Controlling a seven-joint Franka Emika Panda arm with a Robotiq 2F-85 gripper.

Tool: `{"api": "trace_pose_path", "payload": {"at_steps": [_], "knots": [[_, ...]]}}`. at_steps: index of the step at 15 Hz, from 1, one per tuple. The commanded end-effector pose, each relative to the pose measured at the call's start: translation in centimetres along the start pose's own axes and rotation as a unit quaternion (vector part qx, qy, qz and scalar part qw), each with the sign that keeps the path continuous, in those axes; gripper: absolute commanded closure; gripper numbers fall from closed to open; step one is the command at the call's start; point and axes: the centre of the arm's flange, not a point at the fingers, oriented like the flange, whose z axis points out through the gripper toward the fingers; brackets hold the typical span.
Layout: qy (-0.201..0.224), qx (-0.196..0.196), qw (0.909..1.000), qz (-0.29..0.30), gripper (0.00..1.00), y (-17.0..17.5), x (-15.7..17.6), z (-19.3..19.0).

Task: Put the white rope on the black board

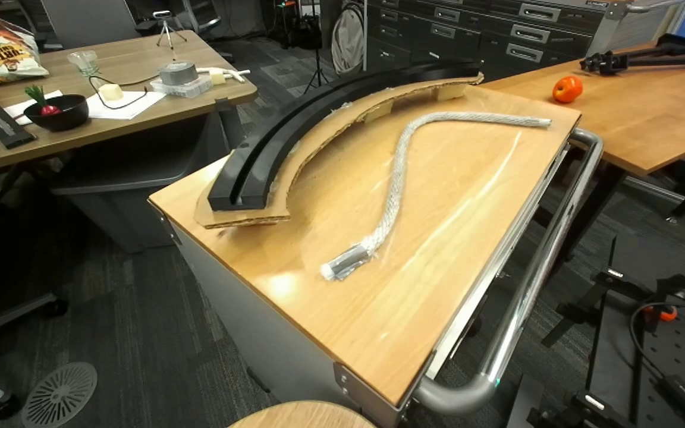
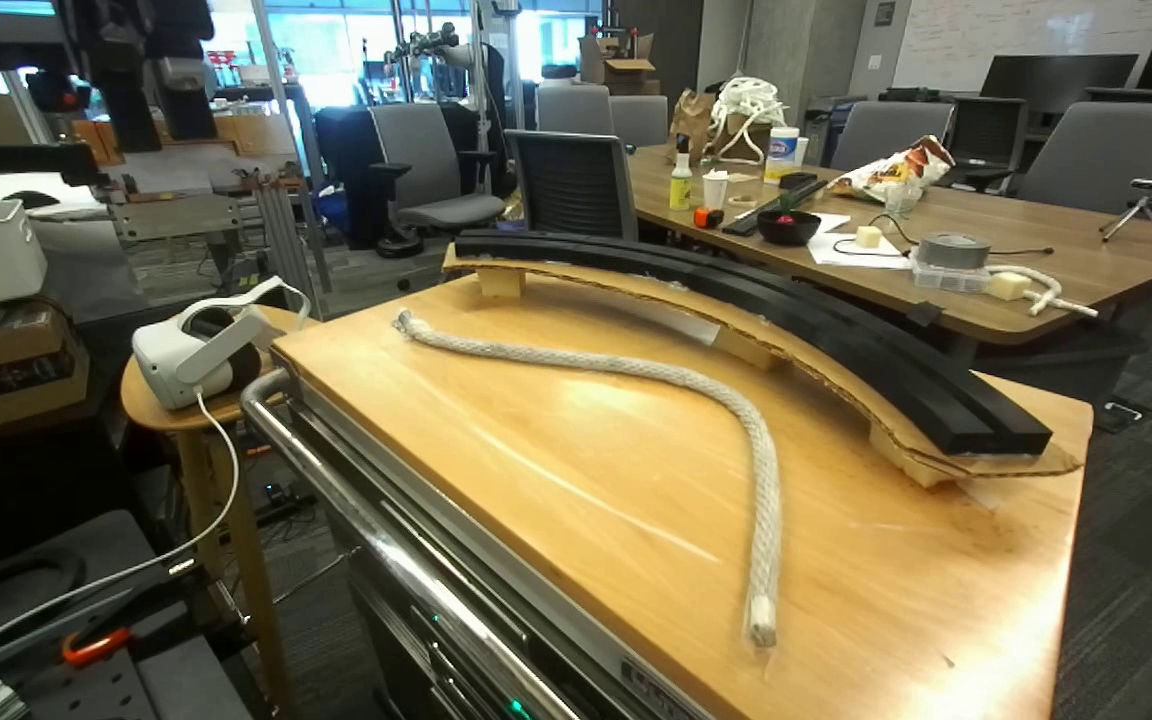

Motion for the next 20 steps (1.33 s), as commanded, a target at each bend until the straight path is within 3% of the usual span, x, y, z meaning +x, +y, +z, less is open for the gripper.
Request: {"api": "trace_pose_path", "payload": {"at_steps": [1, 8, 12, 15, 17, 18, 20], "knots": [[0.0, 0.0, 1.0, 0.0, 0.0, 0.0, 0.0, 0.0], [0.0, 0.0, 1.0, 0.0, 0.0, 0.0, 0.0, 0.0], [0.012, -0.033, 0.9907, -0.132, 0.0, -2.3, -2.2, -2.3], [0.022, -0.05, 0.9769, -0.207, 0.0, -4.1, -2.9, -3.9], [0.052, -0.033, 0.9656, -0.253, 0.0, -5.7, -2.2, -5.1], [0.027, -0.039, 0.9762, -0.211, 0.0, -4.8, -2.5, -3.1], [0.039, -0.039, 0.9705, -0.235, 0.0, -5.6, -2.7, -4.0]]}}
